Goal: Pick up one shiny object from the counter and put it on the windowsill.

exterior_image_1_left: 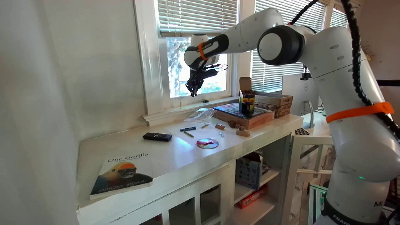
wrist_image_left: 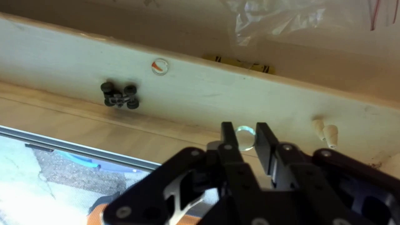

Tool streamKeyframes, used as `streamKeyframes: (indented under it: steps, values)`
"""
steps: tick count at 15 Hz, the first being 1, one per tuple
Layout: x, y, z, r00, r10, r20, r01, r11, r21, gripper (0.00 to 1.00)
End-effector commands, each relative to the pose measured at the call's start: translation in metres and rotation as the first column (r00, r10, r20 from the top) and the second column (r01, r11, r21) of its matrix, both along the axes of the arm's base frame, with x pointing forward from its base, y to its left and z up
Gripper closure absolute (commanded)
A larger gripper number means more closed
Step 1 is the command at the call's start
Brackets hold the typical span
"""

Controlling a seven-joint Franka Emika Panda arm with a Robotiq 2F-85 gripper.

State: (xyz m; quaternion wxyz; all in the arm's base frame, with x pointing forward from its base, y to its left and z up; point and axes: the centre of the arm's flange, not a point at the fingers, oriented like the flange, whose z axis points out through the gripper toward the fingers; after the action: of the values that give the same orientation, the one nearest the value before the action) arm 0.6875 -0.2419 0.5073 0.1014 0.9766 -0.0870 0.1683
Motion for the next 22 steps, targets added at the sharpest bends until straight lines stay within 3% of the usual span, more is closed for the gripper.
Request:
streamKeyframes:
  steps: [1, 9, 22]
  values:
    - [0.014, -0.007, -0.015, 1.000, -0.018, 0.025, 0.017, 0.999, 0.047, 0.94]
    - [0.021, -0.019, -0.041, 0.995, -0.067, 0.069, 0.058, 0.992, 0.113, 0.94]
    - [0.025, -0.025, -0.064, 0.992, -0.086, 0.096, 0.074, 0.990, 0.121, 0.94]
